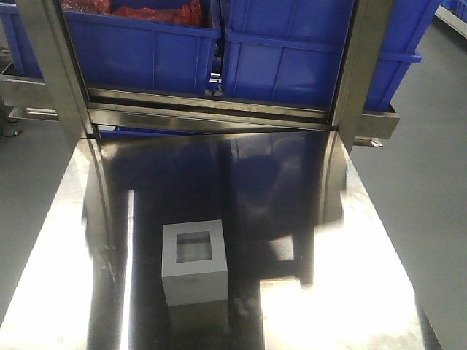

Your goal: Sort gray base to blue bin

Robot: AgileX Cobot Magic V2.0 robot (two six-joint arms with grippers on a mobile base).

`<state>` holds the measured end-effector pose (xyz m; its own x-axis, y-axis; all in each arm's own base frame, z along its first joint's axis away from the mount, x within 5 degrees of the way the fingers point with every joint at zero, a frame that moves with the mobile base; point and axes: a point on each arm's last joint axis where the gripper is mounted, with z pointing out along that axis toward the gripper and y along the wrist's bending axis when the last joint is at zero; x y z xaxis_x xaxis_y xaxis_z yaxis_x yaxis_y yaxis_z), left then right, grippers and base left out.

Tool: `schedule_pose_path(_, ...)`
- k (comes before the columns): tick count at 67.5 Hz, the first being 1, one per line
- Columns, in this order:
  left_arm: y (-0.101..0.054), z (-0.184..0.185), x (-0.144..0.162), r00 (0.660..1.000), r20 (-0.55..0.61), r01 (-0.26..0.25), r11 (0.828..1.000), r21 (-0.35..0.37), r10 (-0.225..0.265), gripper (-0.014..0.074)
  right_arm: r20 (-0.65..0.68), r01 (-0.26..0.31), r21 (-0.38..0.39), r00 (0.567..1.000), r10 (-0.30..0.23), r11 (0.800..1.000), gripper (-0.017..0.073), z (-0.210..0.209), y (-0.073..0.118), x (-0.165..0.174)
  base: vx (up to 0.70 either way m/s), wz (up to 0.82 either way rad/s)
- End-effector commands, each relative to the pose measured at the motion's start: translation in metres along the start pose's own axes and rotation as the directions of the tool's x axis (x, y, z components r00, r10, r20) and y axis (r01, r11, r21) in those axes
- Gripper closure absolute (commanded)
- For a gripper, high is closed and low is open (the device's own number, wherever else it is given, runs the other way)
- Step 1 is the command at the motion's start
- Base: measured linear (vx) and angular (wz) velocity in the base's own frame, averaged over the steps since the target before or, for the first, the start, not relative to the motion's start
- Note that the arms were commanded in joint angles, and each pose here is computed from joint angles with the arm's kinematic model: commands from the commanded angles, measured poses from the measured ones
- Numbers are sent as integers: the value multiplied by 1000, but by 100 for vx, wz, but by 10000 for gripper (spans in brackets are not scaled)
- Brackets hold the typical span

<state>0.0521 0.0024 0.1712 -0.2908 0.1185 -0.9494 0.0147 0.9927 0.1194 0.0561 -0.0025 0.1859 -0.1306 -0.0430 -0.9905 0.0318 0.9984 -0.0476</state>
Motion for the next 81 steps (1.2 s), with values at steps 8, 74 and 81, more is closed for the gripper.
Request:
schedule_pose_path(8, 1, -2, -11, 995, 97, 9, 1000, -7, -8, 592, 83, 17, 1, 996, -17, 1000, 564, -1, 0, -5, 0, 0)
schedule_pose_path(74, 2, -2, -12, 994, 98, -43, 999, -29, 46, 592, 81, 17, 1, 997, -17, 1000, 564, -1, 0, -5, 0, 0)
schedule_pose_path(81, 3, -2, -12, 992, 98, -69, 997, -39, 73, 592, 81, 17, 1, 997, -17, 1000, 564, -1, 0, -5, 0, 0)
